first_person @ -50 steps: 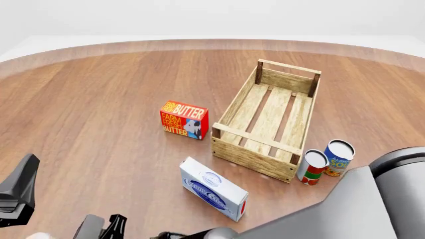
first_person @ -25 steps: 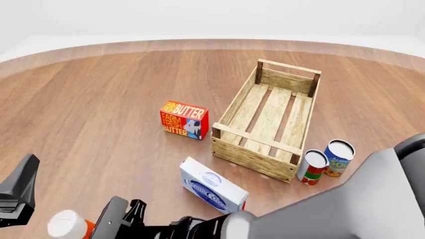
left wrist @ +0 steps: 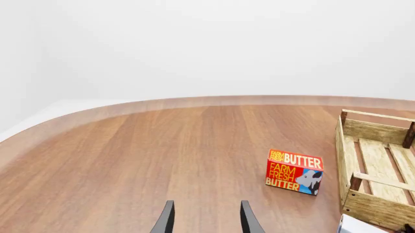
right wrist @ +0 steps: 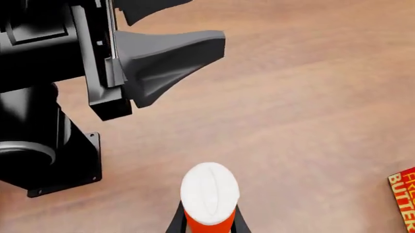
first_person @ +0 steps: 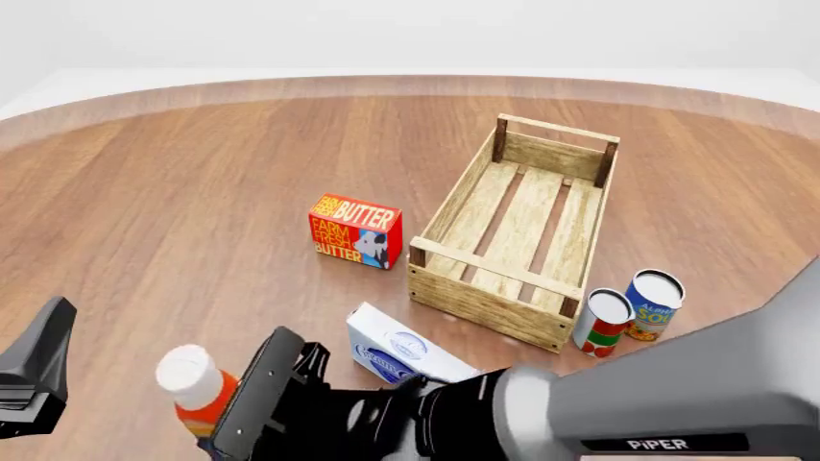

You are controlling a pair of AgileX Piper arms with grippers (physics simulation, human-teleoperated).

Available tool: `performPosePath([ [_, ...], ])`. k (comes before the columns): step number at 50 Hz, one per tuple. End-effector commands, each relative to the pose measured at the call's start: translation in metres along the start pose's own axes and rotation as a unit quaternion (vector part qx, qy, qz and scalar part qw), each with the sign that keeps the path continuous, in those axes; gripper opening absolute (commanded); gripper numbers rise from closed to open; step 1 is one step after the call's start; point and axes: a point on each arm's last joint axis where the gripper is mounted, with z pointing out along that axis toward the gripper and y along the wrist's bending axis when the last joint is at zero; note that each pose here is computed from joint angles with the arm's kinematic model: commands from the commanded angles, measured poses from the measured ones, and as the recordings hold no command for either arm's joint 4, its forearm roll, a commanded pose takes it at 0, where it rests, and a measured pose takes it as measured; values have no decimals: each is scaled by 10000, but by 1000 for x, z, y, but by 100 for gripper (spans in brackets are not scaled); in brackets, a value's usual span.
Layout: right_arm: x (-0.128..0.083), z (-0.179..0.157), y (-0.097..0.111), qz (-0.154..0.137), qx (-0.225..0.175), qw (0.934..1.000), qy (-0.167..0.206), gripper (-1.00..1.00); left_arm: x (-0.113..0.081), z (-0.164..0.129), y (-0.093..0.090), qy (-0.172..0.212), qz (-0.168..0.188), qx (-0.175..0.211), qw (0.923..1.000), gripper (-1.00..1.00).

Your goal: Pick up the ketchup, and put it in the wooden tray.

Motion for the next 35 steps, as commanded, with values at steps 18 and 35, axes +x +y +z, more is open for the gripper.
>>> performPosePath([
  [18, -76, -33, -40, 174, 391, 9987, -280, -100, 0, 0, 0, 0, 0, 0, 10000, 100],
  [35, -124, -51, -75, 265, 717, 9966, -308, -100, 0, 0, 0, 0, 0, 0, 10000, 100],
])
